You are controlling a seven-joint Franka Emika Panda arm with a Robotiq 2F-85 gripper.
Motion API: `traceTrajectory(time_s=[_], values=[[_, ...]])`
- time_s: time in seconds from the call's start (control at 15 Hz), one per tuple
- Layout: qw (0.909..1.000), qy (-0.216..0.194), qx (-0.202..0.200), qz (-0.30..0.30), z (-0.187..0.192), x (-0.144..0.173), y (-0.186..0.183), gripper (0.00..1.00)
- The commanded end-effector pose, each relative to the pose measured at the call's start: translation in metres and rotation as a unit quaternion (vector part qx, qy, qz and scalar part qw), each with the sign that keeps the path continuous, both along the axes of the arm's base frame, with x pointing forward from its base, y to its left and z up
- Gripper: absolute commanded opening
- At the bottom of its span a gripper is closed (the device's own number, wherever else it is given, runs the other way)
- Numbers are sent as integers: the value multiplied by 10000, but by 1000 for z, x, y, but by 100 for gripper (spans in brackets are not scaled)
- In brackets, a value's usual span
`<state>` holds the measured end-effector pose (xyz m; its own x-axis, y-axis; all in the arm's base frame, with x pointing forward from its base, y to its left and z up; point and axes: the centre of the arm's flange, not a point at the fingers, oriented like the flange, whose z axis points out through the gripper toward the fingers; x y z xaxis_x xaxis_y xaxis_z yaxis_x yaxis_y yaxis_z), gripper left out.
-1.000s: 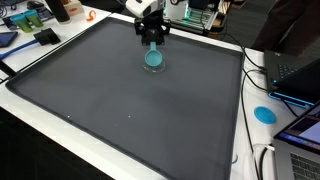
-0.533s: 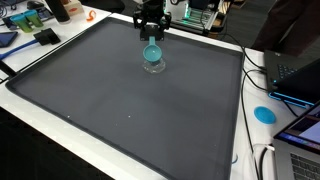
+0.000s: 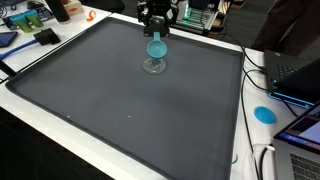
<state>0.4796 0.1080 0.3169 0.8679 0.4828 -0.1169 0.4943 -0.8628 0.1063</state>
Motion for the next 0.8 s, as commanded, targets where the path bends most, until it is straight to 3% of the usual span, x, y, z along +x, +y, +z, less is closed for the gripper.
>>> traceTrajectory(time_s=[0.0,0.73], values=[[9995,-250,-123,-142,14,-3,26,31],[9935,-746,-743,-423,19,26,112,31]])
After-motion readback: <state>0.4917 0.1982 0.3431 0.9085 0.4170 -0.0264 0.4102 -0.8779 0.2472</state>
